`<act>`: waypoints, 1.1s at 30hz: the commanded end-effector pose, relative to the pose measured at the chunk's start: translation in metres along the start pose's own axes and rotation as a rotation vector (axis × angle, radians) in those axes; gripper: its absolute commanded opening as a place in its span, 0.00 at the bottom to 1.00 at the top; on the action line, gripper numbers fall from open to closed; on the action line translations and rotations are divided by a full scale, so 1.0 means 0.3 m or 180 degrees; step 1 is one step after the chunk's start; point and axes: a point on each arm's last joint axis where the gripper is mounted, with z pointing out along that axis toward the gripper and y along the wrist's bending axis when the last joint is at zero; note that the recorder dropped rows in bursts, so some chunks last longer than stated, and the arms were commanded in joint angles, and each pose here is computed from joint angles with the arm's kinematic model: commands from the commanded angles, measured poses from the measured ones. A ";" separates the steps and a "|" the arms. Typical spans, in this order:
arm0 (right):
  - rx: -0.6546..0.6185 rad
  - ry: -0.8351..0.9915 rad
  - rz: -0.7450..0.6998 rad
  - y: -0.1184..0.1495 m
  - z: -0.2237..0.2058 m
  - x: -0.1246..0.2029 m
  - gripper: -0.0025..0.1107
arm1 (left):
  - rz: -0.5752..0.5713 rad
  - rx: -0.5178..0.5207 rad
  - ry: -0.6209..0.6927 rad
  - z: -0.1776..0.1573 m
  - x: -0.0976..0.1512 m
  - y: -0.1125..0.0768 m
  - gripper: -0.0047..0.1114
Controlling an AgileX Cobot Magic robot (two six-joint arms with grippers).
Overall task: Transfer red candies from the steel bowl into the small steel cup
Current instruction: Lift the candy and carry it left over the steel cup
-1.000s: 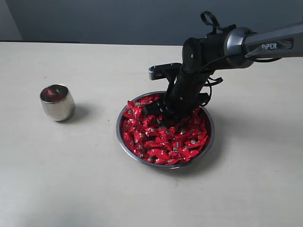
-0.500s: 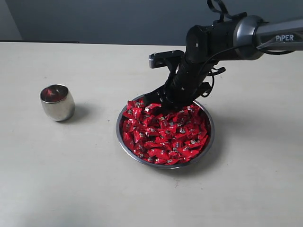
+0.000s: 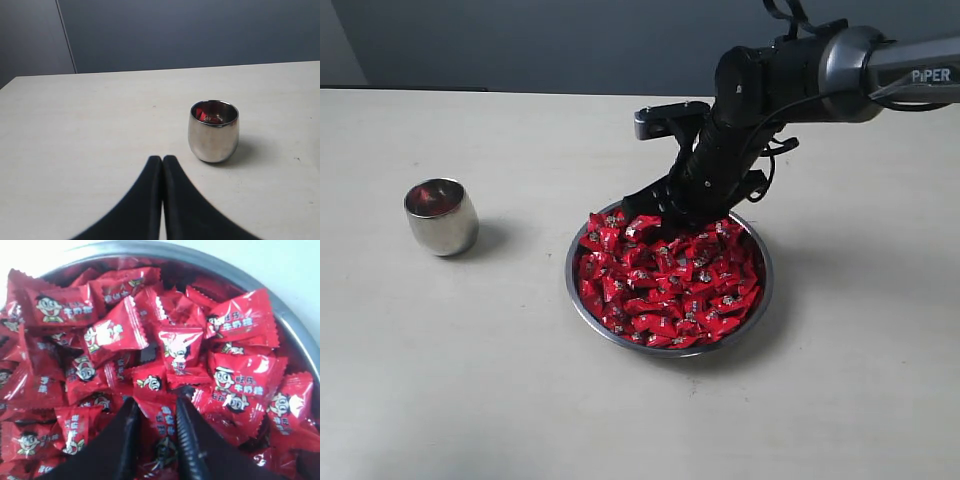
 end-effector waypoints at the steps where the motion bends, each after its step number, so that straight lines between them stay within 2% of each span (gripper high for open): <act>1: -0.0004 -0.0214 -0.0061 0.011 -0.094 -0.025 0.10 | -0.0011 0.0000 -0.0007 0.000 0.003 0.000 0.04; 5: 0.0001 -0.0409 -0.0128 0.022 -0.165 -0.055 0.02 | -0.0011 0.0000 -0.0007 0.000 0.003 0.000 0.04; 27: 0.0049 -0.0405 -0.0192 0.022 -0.188 -0.061 0.01 | -0.0011 0.0000 -0.0007 0.000 0.003 0.000 0.04; 33: -0.0114 -0.0590 -0.0213 0.038 -0.191 -0.077 0.01 | -0.0011 0.0000 -0.0007 0.000 0.003 0.000 0.04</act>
